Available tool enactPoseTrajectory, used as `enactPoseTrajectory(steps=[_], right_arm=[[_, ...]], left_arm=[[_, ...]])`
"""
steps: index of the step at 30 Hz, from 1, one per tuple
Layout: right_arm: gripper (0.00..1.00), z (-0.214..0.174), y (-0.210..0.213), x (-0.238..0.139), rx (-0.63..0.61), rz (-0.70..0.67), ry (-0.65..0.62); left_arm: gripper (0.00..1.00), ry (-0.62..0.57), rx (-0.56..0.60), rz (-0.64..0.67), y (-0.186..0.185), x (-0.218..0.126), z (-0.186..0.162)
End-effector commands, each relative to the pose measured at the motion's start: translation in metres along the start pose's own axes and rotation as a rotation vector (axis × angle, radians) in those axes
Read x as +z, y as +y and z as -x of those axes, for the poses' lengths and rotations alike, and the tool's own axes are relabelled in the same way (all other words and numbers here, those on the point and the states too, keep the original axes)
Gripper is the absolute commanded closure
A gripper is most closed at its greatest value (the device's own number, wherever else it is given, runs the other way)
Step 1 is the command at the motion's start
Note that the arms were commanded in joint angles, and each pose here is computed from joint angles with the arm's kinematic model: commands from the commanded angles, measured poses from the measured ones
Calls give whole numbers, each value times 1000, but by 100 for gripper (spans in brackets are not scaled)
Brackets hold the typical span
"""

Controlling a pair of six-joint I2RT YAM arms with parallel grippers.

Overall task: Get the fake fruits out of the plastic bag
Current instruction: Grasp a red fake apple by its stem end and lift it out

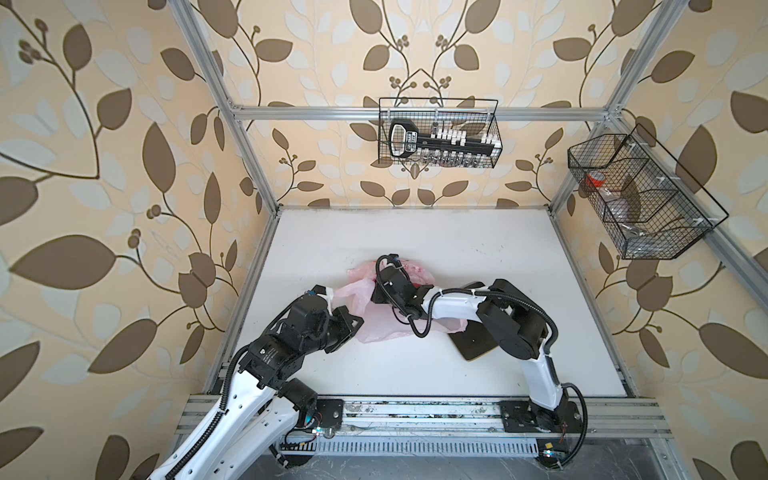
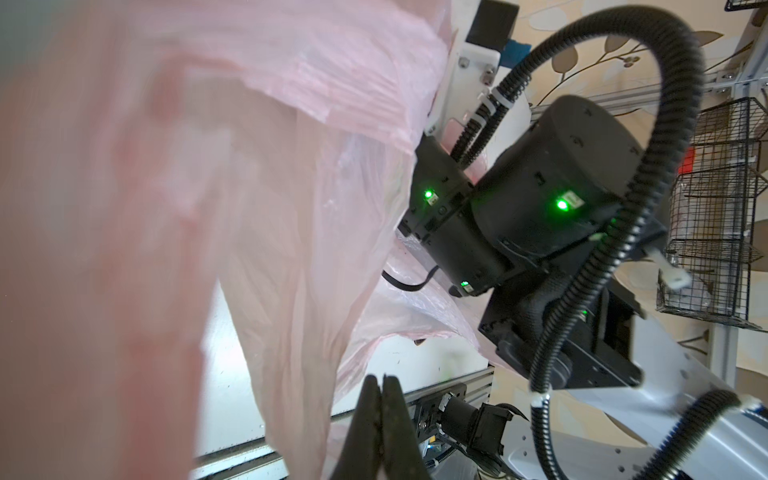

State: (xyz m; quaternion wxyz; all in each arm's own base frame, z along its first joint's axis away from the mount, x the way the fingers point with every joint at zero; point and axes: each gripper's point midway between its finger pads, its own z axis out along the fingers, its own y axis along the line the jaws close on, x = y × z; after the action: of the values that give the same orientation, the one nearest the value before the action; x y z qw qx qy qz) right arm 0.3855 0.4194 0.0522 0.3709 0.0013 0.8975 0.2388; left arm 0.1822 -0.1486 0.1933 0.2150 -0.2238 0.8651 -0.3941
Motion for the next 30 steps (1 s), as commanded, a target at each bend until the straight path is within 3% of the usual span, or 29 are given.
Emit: enactPoseTrajectory(steps=[1,9,15,22,30], right_arm=[[41,6,-6,18,29,-43,-39],[42,-3,-27,44,-6,-156,-52],[48,2,-28,50,-49,-190,-65],[65,31,3,25,-66,-92,-99],[76,48,23,-19,-51,27,-104]], left_arm=[[100,17,46,-93,-30,-9,0],[100,19,59,-103,-35,-12,0],[100,9,57,-90,-33,-12,1],[100,-24,14,-48,-15,-10,3],[100,-53,-23,-15,0,-4,6]])
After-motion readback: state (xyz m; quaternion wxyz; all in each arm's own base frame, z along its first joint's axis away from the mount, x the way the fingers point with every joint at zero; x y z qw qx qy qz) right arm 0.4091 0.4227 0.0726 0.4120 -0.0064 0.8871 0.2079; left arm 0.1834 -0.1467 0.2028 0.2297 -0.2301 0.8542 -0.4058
